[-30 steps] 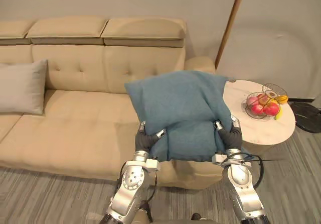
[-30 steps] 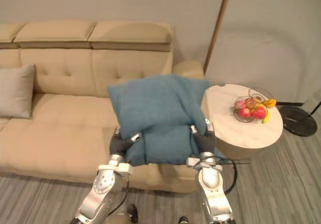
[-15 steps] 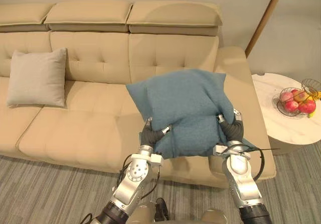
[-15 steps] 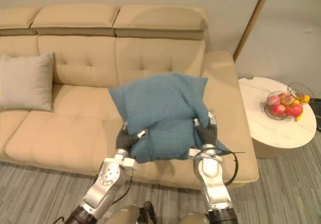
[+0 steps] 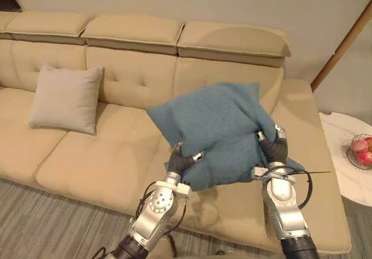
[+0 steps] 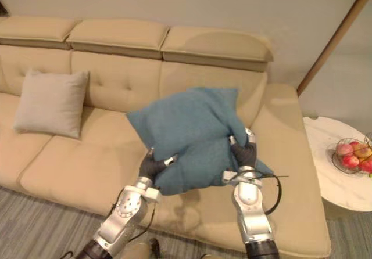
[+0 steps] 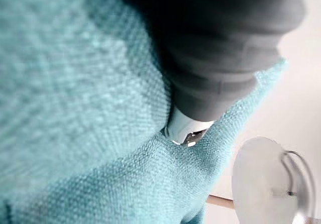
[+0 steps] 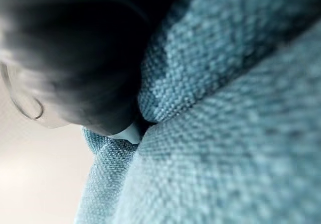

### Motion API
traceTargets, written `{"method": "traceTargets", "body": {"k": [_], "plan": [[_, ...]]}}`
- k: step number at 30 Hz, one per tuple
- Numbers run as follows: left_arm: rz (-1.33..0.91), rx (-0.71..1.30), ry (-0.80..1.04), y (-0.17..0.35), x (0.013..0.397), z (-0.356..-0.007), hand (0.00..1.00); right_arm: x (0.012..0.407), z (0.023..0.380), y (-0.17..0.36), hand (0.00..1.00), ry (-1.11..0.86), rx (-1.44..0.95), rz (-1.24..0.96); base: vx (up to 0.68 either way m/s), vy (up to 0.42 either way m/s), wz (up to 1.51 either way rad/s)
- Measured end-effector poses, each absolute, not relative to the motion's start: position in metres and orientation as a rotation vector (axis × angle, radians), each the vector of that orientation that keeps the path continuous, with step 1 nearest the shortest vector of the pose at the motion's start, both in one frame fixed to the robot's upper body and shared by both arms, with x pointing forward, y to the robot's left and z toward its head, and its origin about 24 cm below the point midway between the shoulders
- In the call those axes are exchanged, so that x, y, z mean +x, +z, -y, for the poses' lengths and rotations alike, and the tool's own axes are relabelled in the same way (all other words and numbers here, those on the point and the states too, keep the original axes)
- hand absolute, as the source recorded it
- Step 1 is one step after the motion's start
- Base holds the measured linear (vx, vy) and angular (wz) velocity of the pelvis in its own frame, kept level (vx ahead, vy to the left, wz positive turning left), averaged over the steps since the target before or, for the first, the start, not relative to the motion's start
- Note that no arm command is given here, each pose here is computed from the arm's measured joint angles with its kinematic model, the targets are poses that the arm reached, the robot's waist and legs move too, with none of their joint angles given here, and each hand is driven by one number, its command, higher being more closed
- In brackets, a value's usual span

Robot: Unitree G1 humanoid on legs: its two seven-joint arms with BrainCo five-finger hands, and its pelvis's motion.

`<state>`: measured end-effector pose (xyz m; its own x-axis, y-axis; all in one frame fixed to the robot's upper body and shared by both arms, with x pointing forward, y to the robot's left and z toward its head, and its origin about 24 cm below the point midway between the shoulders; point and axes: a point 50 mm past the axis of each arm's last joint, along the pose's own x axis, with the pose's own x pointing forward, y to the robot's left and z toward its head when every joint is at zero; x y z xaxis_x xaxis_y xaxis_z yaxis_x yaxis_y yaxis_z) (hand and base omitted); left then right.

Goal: Pick up cushions and gather them together orderly.

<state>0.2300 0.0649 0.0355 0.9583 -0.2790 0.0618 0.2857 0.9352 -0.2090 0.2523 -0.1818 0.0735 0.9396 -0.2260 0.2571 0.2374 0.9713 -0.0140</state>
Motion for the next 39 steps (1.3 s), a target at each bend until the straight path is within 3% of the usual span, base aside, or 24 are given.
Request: {"method": "traceTargets", "body": {"k": [15, 22, 27, 32, 36, 39], "plan": [[-0.005, -0.161, -0.315, 0.025, 0.220, -0.065, 1.00, 0.246, 0.187, 0.047, 1.00, -0.231, -0.118, 0.148, -0.02, -0.022, -0.12], [0.086, -0.152, -0.264, 0.045, 0.236, -0.066, 1.00, 0.256, 0.181, 0.065, 1.00, -0.239, -0.153, 0.232, -0.10, -0.062, -0.32], [0.315, -0.171, -0.207, 0.099, 0.255, -0.066, 1.00, 0.263, 0.172, 0.115, 1.00, -0.279, -0.102, 0.447, -0.09, -0.041, -0.12], [0.560, -0.140, -0.152, 0.164, 0.289, -0.063, 1.00, 0.297, 0.166, 0.183, 1.00, -0.350, -0.110, 0.695, -0.06, 0.006, -0.03], [0.781, -0.051, -0.070, 0.247, 0.333, -0.059, 1.00, 0.345, 0.166, 0.267, 1.00, -0.447, -0.137, 0.858, -0.08, 0.024, -0.03], [0.908, -0.017, 0.044, 0.312, 0.351, -0.069, 1.00, 0.357, 0.156, 0.335, 1.00, -0.494, -0.113, 0.963, -0.05, 0.022, -0.03]]}}
